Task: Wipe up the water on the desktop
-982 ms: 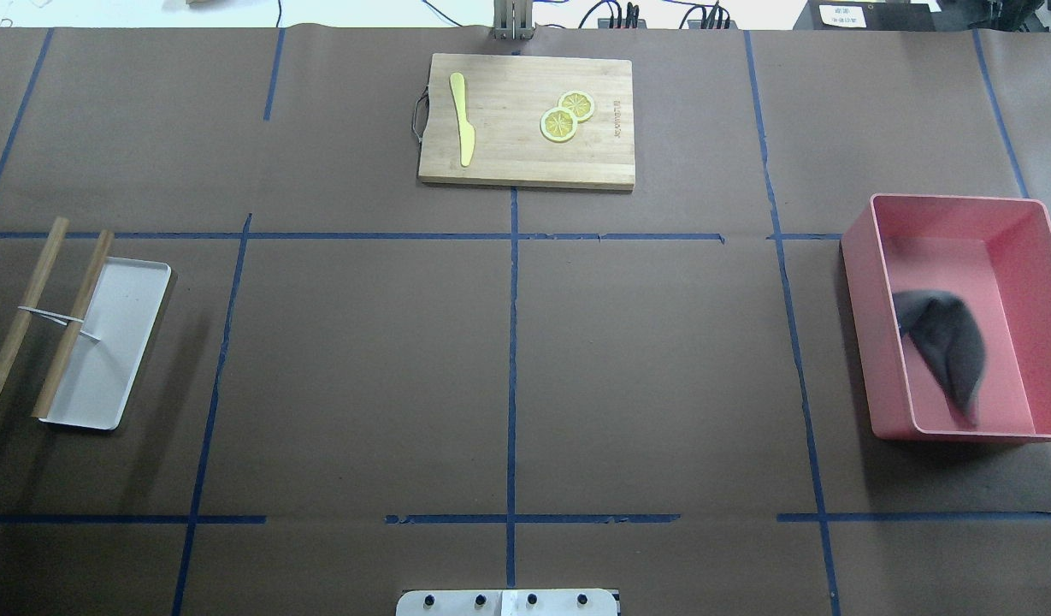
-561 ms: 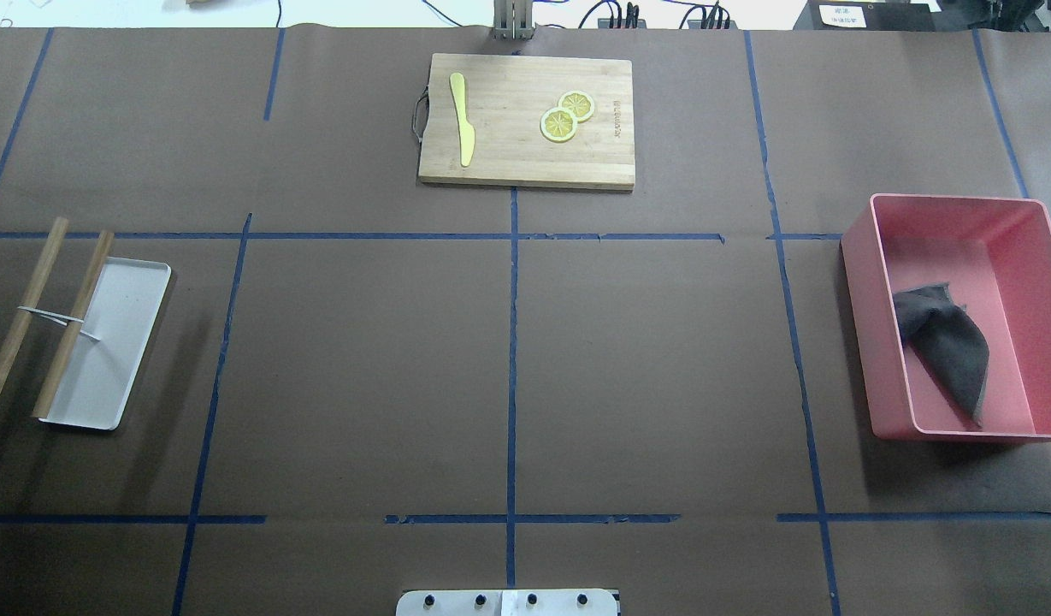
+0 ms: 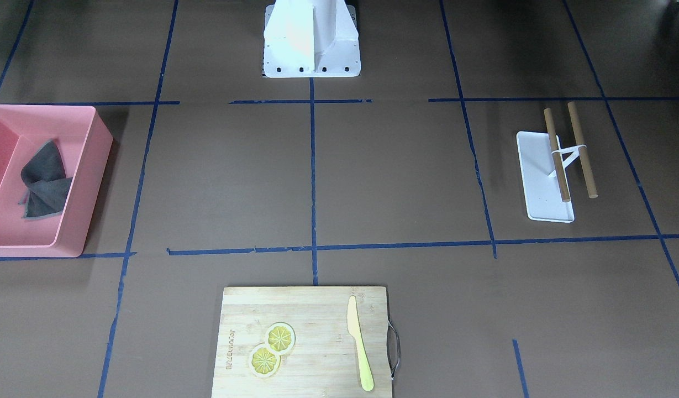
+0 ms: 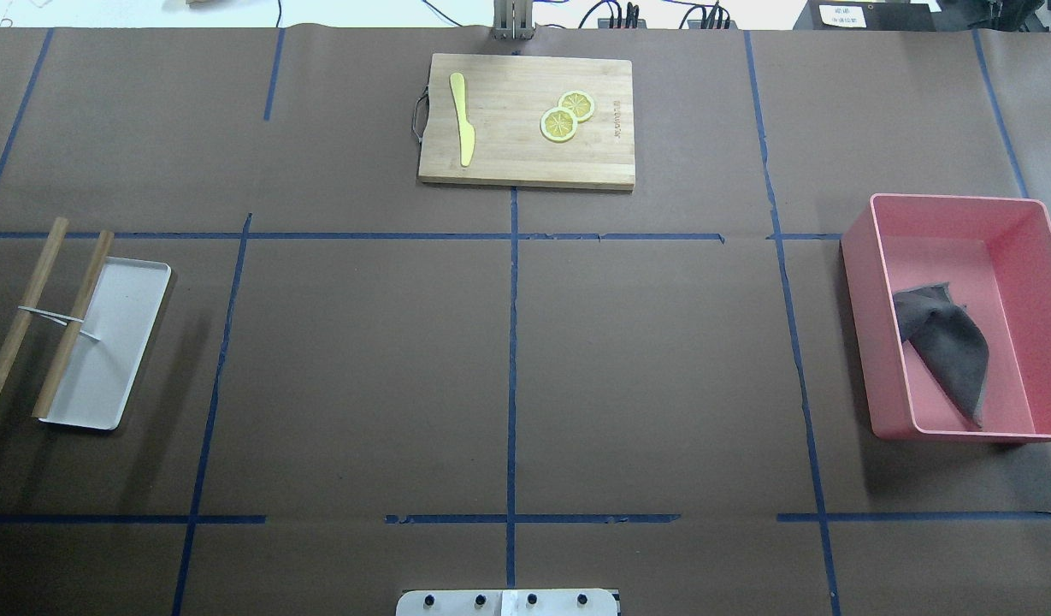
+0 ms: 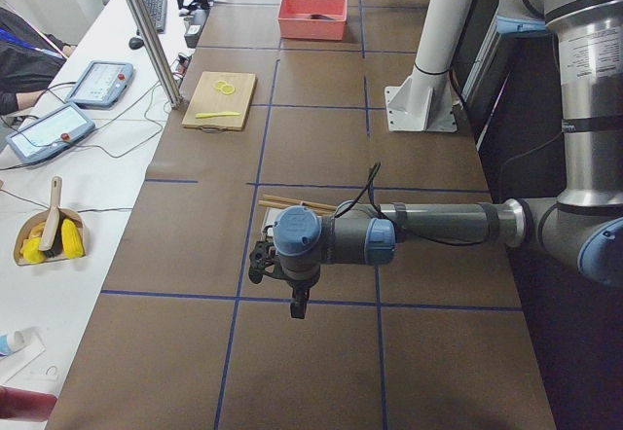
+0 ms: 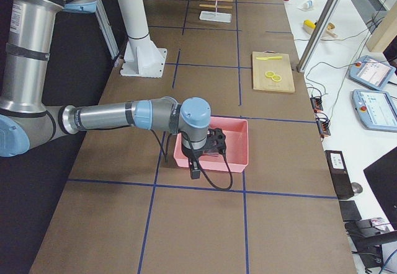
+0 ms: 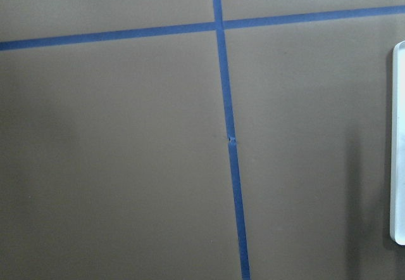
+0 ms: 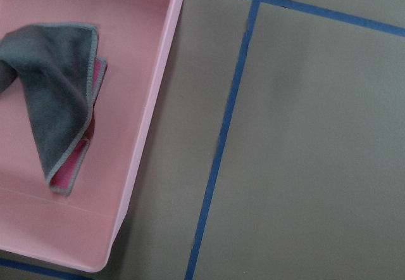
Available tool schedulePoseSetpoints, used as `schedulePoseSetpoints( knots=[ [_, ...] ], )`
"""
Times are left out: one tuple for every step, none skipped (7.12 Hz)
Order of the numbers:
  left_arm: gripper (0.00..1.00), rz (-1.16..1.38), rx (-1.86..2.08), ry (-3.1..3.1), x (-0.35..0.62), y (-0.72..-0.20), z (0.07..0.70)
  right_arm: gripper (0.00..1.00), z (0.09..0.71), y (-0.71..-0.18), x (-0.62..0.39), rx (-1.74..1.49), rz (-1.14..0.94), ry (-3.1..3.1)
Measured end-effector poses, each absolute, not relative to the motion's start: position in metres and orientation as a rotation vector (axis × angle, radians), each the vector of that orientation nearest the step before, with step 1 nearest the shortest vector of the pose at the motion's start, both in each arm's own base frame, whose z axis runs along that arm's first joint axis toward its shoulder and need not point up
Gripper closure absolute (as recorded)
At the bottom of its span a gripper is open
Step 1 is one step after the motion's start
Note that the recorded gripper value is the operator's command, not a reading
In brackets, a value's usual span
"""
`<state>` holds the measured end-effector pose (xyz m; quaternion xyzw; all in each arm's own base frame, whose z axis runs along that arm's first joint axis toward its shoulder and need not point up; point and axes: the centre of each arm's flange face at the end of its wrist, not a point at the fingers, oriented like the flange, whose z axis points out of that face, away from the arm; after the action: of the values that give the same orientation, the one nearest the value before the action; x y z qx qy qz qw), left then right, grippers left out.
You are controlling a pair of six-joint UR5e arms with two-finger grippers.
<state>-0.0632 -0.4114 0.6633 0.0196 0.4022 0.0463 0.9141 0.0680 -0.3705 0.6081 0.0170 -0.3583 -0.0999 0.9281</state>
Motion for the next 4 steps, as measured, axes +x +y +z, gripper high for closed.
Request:
schedulePoseSetpoints(
  knots=[
    [0.00,0.098,0.043,0.820,-0.0635,-0.4145,0.6616,0.00,0.6179,-0.3671,0.0696,0.030,-0.137,-0.731],
    [0.00,0.100,0.044,0.817,-0.0632,-0.4174,0.6598,0.00,0.6187,-0.3685,0.0698,0.033,-0.078,-0.728],
    [0.00,0.103,0.048,0.815,-0.0634,-0.4194,0.6579,0.00,0.6165,-0.3713,0.0682,0.039,-0.049,-0.726],
    [0.00,0.107,0.058,0.814,-0.0638,-0.4205,0.6546,0.00,0.6151,-0.3731,0.0646,0.039,-0.046,-0.727]
  ],
)
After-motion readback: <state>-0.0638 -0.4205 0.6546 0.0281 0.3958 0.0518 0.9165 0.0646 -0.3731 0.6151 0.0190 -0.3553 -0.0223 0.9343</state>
